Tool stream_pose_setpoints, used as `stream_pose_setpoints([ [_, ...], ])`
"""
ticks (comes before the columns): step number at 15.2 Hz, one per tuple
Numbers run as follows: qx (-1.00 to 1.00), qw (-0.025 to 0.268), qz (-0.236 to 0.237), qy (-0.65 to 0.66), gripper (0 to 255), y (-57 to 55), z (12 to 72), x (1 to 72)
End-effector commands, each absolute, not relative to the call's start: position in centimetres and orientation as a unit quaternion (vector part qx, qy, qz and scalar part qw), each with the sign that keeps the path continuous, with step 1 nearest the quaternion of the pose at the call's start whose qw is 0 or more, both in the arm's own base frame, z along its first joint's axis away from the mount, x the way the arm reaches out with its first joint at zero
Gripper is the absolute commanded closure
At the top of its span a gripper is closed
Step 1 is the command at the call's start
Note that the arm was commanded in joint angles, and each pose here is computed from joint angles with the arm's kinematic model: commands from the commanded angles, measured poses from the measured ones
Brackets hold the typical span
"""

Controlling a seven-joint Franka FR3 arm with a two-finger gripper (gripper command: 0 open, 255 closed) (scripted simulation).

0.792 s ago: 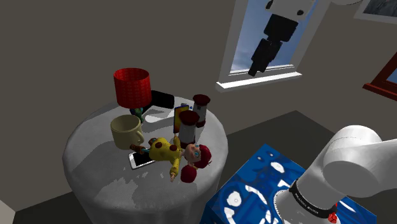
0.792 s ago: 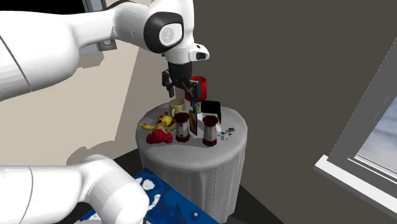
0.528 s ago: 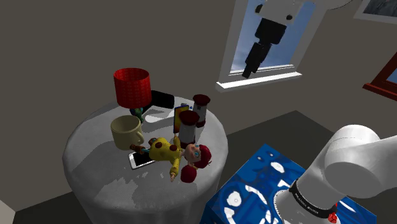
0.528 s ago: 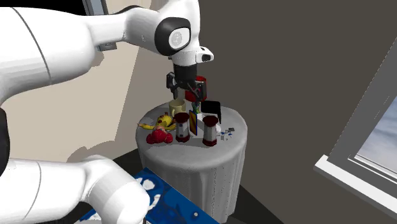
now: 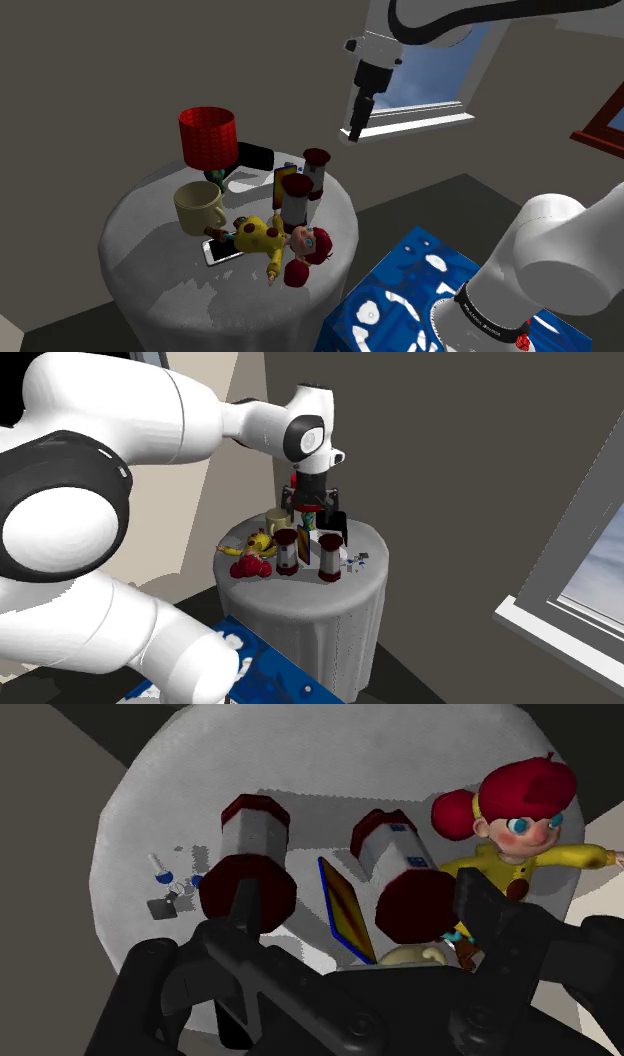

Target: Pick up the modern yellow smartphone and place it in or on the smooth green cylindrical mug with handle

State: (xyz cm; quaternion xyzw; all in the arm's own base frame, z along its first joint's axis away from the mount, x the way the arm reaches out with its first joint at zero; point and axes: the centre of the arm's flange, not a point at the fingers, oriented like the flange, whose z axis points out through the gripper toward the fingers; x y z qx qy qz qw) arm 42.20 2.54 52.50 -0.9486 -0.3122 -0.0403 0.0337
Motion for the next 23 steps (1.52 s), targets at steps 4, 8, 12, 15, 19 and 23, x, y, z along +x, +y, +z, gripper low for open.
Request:
stream_pose_setpoints([
  [4,-0.898,0.022,-0.03,-0.438,0,5.2,48.5,47.1],
  [8,-0.848,0.013,-0.02,-0.53,0,8.1,45.1,50.4],
  [12,-0.791,0.005,-0.012,-0.612,0,11.3,41.8,52.9],
  [15,-0.791,0.005,-0.012,-0.612,0,11.3,40.2,53.0],
  [19,-0.791,0.005,-0.012,-0.612,0,11.3,38.1,53.0],
  [23,-0.791,0.005,-0.012,-0.612,0,11.3,37.8,53.0],
])
